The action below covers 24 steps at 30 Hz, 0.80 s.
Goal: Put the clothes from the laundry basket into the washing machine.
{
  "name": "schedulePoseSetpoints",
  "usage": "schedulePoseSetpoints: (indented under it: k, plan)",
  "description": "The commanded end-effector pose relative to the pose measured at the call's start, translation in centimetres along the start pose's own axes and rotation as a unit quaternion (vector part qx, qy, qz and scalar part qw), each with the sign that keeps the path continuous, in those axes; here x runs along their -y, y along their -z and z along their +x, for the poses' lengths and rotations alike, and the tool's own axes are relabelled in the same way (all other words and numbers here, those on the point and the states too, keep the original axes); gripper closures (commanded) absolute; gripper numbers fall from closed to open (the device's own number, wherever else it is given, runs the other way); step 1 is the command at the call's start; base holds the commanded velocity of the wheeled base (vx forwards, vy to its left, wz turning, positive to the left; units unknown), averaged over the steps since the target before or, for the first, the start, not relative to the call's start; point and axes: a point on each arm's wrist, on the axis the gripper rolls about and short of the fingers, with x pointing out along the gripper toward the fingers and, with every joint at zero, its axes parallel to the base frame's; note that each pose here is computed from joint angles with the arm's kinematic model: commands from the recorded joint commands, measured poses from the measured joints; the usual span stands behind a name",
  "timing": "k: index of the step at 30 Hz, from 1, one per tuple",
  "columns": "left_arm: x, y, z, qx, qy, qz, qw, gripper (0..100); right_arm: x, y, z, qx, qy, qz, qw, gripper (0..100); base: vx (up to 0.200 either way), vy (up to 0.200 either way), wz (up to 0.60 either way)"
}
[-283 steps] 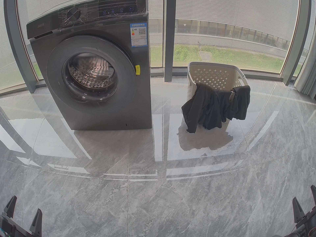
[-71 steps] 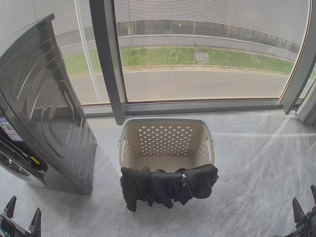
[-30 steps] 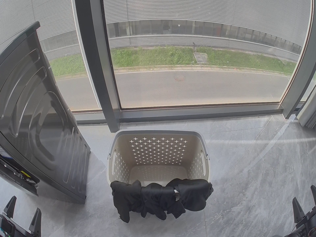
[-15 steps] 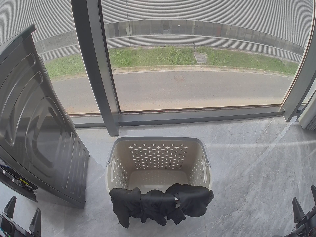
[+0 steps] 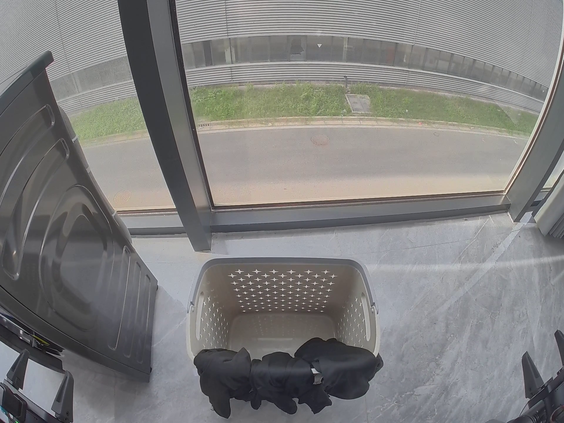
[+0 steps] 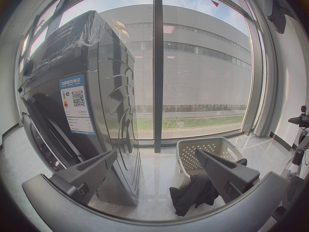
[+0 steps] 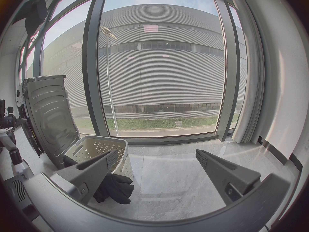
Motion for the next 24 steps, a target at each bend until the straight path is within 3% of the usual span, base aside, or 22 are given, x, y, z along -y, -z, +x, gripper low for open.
schedulePoseSetpoints:
  k: [1, 5, 14, 20, 24]
  plan:
    - [-0.01, 0.48, -0.01, 0.001, 0.000, 0.000, 1.0000, 0, 0.00, 0.52, 0.00, -0.001, 0.000, 0.000, 1.0000, 0, 0.200, 0.000, 0.00]
    - [-0.01, 0.48, -0.01, 0.001, 0.000, 0.000, 1.0000, 0, 0.00, 0.52, 0.00, -0.001, 0.000, 0.000, 1.0000, 0, 0.200, 0.000, 0.00]
    - [-0.01, 0.48, -0.01, 0.001, 0.000, 0.000, 1.0000, 0, 0.00, 0.52, 0.00, -0.001, 0.000, 0.000, 1.0000, 0, 0.000, 0.000, 0.00]
    - [-0.01, 0.48, -0.01, 0.001, 0.000, 0.000, 1.0000, 0, 0.00, 0.52, 0.00, -0.001, 0.000, 0.000, 1.0000, 0, 0.200, 0.000, 0.00]
    - [-0.01, 0.48, -0.01, 0.001, 0.000, 0.000, 1.0000, 0, 0.00, 0.52, 0.00, -0.001, 0.000, 0.000, 1.0000, 0, 0.000, 0.000, 0.00]
